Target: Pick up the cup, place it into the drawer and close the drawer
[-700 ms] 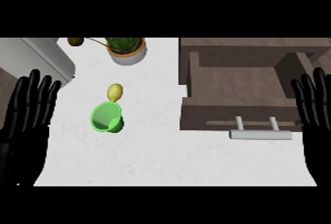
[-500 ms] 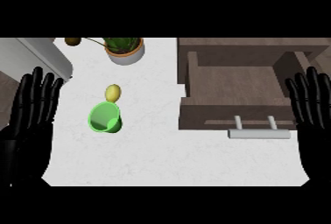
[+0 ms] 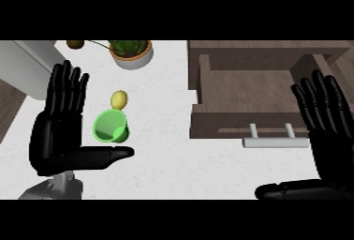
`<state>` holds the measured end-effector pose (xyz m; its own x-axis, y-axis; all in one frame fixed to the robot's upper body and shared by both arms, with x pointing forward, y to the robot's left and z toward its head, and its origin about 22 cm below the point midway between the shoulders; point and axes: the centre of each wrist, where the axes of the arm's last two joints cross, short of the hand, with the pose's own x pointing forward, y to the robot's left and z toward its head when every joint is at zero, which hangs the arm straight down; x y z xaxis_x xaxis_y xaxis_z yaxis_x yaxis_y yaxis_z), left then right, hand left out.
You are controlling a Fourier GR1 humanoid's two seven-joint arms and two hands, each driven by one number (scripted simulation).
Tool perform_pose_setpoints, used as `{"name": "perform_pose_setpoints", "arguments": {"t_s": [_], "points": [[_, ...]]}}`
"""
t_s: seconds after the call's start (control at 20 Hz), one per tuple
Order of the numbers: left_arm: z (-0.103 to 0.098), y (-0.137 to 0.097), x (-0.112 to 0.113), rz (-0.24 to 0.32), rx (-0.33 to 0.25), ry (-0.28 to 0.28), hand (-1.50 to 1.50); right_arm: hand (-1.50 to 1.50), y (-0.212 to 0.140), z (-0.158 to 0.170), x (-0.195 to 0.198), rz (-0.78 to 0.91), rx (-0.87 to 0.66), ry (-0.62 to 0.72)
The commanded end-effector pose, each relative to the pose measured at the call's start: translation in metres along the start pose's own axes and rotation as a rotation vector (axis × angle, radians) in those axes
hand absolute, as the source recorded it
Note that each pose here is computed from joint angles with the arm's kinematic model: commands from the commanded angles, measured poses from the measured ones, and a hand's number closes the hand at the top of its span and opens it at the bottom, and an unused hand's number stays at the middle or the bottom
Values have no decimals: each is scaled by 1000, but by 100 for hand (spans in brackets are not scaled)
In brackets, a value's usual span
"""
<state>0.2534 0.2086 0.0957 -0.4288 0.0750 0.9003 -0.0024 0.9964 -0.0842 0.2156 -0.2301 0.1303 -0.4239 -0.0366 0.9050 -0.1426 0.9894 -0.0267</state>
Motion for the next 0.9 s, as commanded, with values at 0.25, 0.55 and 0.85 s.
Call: {"name": "perform_pose_setpoints", "arguments": {"t_s": [0.25,0.55,0.85], "points": [[-21,-3,-7,27,11,7,-150,-150,27,-5,-24,-6,13,6],[-13,-20,-24,36,31,52,-150,-150,12,5,-23,-7,17,-10],[4,-4,-4,25,44,60,-150,-150,2,-3,5,7,-15,-13]]}}
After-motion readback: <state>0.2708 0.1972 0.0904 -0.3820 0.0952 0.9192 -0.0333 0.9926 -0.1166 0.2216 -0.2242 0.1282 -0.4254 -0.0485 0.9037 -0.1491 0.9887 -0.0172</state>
